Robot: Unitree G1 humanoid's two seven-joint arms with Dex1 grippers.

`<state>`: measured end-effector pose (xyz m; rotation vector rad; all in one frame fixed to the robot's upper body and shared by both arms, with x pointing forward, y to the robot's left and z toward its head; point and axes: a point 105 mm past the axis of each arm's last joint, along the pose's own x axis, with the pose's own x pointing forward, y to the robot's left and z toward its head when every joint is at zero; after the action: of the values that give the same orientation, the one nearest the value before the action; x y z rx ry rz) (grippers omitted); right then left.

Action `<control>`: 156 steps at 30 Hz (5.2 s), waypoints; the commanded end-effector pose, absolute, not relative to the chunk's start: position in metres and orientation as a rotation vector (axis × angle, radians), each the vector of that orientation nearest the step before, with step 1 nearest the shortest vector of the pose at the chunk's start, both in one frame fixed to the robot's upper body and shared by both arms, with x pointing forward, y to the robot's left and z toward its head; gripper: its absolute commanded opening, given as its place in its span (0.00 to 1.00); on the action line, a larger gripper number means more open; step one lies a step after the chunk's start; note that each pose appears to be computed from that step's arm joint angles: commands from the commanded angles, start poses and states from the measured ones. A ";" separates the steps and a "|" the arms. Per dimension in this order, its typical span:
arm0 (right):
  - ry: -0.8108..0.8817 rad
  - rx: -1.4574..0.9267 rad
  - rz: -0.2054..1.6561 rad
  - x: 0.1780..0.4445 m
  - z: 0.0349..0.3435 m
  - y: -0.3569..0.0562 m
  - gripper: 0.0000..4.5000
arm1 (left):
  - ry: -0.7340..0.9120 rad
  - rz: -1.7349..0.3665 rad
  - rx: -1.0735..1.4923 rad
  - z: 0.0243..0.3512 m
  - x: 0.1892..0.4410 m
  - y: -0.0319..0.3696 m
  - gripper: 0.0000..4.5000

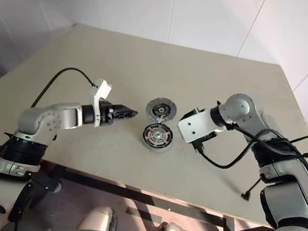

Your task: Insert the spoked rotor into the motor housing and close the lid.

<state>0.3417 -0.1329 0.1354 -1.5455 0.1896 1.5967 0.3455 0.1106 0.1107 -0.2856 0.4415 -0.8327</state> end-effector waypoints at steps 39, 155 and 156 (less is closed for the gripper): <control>0.146 -1.468 1.869 0.299 0.100 -0.075 0.76 | 0.372 -0.775 -0.295 0.123 0.345 0.118 0.66; 0.178 -1.793 1.367 0.327 0.137 -0.141 0.00 | 0.370 -0.667 -0.440 0.096 0.330 0.109 0.66; 0.165 -1.821 1.372 0.326 0.137 -0.142 0.00 | 0.370 -0.667 -0.440 0.096 0.330 0.109 0.66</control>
<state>0.3195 -0.1441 0.1133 -1.7341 0.2659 1.4321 0.3277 0.1073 0.0798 -0.4494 0.4330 -0.6549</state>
